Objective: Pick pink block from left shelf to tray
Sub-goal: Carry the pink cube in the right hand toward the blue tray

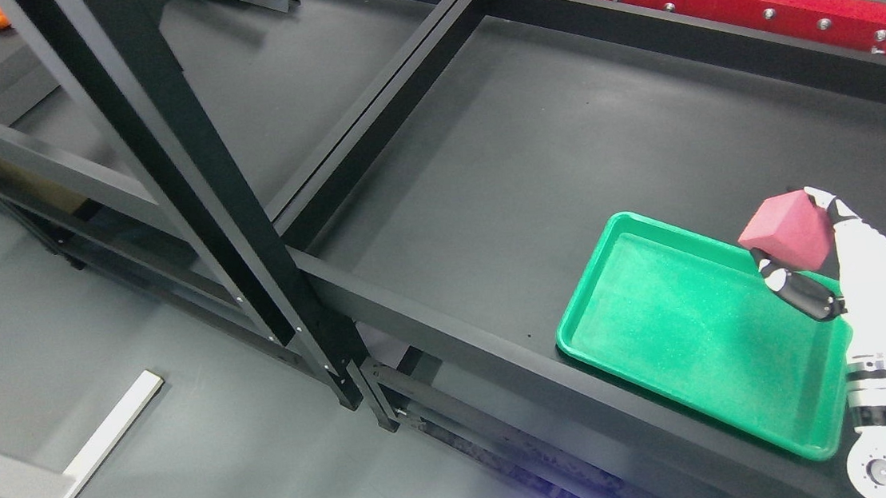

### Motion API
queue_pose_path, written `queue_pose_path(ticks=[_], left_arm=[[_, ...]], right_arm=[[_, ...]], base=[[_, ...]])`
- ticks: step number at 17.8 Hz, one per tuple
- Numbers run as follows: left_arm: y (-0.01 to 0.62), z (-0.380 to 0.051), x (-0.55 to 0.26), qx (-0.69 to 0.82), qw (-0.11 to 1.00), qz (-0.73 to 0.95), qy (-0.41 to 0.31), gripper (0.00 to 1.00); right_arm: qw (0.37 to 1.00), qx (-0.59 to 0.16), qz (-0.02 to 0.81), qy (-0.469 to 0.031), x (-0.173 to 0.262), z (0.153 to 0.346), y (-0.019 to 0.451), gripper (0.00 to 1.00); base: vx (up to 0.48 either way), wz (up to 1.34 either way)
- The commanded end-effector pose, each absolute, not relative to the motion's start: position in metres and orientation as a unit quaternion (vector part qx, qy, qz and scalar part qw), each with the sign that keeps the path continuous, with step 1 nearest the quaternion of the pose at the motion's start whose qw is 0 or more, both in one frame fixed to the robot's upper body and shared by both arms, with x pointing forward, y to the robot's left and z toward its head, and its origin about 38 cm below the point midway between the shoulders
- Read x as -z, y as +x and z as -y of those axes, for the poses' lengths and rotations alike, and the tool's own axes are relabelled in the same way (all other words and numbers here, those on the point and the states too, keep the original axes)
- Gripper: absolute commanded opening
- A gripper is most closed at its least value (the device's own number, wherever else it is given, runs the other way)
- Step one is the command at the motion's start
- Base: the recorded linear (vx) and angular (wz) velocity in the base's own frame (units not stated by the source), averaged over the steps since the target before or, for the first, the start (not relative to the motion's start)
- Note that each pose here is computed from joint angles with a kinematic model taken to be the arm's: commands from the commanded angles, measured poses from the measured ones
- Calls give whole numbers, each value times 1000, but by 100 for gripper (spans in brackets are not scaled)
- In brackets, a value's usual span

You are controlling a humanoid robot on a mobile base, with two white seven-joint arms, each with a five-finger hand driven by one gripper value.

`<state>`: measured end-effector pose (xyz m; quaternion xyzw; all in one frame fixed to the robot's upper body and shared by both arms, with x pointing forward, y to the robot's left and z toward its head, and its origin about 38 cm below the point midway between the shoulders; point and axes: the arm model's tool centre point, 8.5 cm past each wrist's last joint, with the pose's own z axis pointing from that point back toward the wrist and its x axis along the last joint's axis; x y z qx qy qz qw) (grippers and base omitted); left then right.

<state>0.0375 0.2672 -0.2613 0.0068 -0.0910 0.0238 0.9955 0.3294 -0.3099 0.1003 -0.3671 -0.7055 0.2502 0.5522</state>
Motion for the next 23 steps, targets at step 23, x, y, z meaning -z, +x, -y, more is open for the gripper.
queue_pose_path(ticks=[23], left_arm=[[31,-278,261,-23,996,87,15,100]], right_arm=[[551,-213,724,-357,-111,315,321,4]], base=[[-96,602]])
